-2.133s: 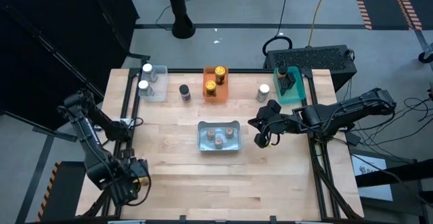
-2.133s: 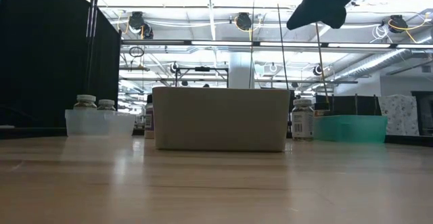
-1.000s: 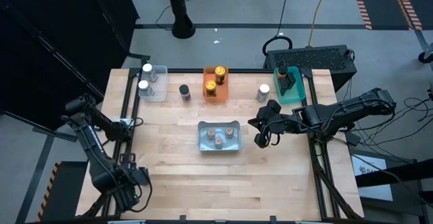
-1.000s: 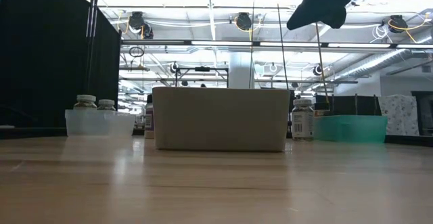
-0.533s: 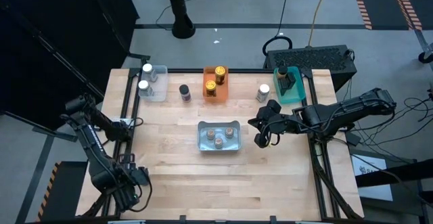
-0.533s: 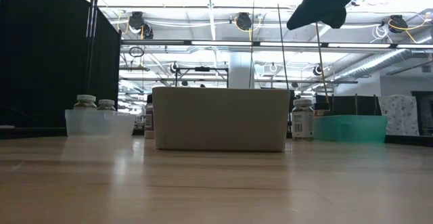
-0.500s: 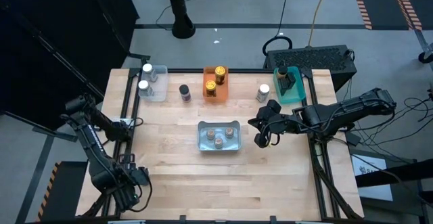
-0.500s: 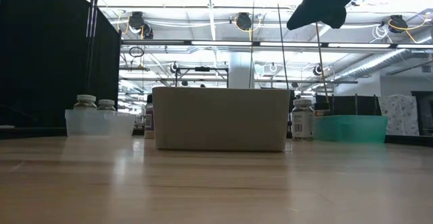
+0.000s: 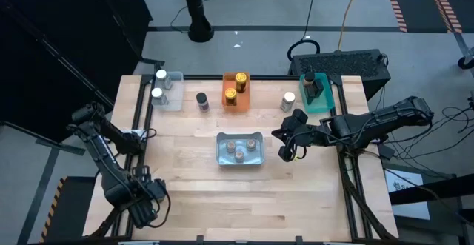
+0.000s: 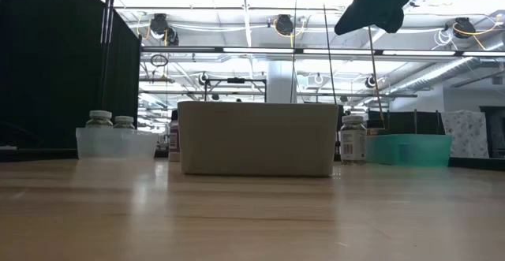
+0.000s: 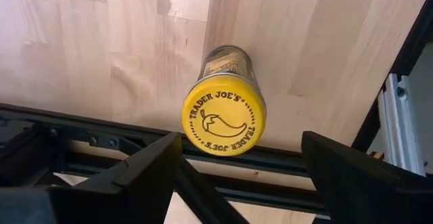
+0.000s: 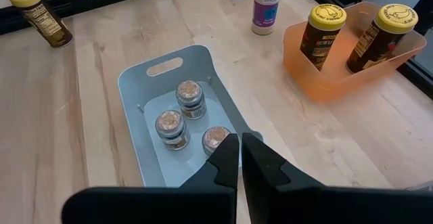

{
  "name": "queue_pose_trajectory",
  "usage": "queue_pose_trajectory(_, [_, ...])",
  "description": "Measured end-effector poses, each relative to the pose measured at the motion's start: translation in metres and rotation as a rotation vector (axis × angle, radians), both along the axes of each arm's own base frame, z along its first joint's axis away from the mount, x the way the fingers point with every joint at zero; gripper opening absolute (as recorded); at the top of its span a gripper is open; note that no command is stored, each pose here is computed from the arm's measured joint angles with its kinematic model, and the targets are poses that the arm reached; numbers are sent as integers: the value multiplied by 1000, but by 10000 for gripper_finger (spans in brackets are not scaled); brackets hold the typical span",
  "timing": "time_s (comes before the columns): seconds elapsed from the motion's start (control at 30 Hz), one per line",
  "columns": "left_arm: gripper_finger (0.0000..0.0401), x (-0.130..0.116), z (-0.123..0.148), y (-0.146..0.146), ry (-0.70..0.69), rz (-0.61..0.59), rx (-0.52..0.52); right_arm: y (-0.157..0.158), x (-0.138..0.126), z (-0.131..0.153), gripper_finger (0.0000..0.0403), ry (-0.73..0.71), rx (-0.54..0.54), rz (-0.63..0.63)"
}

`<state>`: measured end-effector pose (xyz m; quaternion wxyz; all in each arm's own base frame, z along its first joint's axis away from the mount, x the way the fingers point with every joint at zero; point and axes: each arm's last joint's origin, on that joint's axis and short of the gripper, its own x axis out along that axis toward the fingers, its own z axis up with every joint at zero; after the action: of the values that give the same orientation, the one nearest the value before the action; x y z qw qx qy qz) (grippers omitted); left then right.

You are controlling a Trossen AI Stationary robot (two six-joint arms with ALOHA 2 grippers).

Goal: Sort spices by type
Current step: Put the yellow seasoning bottle into the orange bin

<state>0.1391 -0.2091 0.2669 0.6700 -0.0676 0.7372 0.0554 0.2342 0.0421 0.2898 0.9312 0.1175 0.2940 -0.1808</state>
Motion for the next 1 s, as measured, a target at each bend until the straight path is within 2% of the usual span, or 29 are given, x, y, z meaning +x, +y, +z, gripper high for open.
queue_pose_trajectory(0.13, [311,2,0,-2,-20,44,-8,0,0,0,0,4,-12,9])
queue_pose_trajectory(0.33, [311,3,0,-3,-37,44,-23,0,0,0,0,5,-14,9])
queue_pose_trajectory(0.6, [301,2,-7,2,-27,-8,27,0,0,0,0,5,-14,9])
queue_pose_trajectory(1.0, [292,0,-5,6,-26,-58,40,0,0,0,0,4,-11,7])
